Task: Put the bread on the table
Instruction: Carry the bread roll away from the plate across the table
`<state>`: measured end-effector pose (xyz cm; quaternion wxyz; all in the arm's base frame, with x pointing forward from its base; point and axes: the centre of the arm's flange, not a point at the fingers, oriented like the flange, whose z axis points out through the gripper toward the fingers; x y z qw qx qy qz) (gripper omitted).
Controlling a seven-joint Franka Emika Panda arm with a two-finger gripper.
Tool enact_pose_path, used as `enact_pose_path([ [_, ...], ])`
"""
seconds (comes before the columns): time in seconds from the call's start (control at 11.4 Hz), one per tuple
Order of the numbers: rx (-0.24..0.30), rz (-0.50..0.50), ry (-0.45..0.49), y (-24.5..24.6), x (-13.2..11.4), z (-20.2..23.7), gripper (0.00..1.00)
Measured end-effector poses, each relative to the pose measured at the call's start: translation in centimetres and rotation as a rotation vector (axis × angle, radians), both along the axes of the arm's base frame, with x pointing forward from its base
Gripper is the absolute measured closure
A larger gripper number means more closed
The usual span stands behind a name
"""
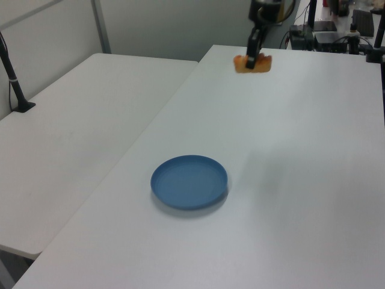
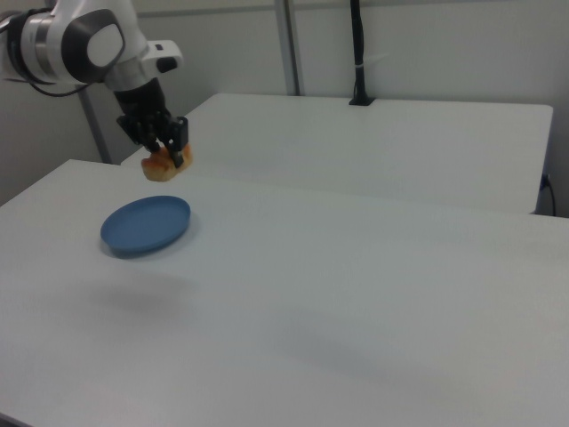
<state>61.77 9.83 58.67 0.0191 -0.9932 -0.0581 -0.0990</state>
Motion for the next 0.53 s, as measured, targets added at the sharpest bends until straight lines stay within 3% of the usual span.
enact_pose_path([
  [0.53, -0.010, 0.062, 0.064, -18.1, -3.0, 0.2, 0.57],
])
